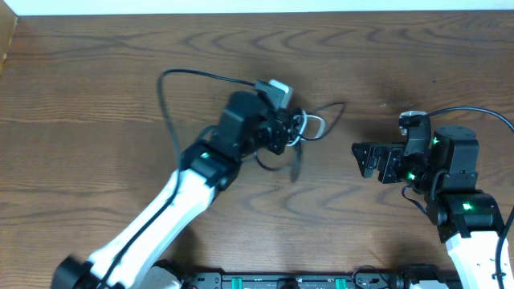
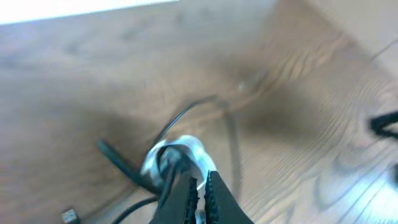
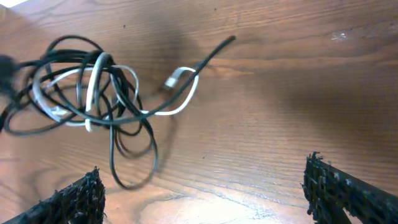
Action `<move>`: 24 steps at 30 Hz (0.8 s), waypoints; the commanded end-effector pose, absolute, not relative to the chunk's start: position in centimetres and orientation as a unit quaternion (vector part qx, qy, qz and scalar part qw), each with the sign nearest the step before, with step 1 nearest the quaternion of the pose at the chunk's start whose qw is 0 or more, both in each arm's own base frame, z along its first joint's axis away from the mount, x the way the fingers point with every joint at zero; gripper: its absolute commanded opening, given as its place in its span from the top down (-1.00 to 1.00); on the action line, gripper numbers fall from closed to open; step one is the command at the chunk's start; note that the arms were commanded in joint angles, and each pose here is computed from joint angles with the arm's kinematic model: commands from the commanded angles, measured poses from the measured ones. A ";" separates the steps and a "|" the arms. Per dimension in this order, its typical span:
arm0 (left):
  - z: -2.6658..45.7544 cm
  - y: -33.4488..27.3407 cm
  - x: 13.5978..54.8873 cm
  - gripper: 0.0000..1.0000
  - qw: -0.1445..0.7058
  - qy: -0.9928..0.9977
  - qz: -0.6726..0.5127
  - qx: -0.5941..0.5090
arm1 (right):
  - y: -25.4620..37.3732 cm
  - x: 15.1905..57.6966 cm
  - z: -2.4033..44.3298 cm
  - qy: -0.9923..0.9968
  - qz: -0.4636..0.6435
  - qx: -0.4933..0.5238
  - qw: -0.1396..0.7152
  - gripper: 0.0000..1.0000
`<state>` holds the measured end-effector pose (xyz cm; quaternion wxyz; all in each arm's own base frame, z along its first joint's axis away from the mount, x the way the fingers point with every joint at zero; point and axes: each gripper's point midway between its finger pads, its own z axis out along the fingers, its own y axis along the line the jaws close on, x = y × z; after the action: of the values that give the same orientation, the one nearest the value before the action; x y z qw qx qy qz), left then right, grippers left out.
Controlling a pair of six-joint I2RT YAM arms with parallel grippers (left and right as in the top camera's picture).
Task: Untangle cables
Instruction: 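Grasp the cable bundle with the left gripper and lift it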
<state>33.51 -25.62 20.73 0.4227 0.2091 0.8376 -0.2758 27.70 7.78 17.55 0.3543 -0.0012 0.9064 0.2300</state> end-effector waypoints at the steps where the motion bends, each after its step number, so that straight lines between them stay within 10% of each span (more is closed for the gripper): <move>1: 24.7 -24.6 33.4 0.85 0.461 0.817 -0.286 0.197 | 9.0 27.7 19.0 0.893 0.271 -0.016 0.359 -0.98; 11: 23.9 -22.7 33.2 0.83 0.456 0.837 -0.239 0.186 | 9.2 27.9 19.4 0.888 0.280 -0.011 0.364 -0.94; 17: 18.3 -18.8 35.2 -0.77 0.419 0.891 -0.105 0.137 | 9.1 27.9 19.3 0.889 0.277 -0.009 0.363 -0.98; 24: 12.3 -19.0 37.1 -0.94 0.375 0.911 -0.051 0.163 | 9.1 27.9 19.3 0.890 0.277 -0.009 0.363 -0.98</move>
<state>35.46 -19.79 13.30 0.3697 0.1641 0.9096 -0.0946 27.67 9.09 18.49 0.3562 -0.0104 0.8939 0.2720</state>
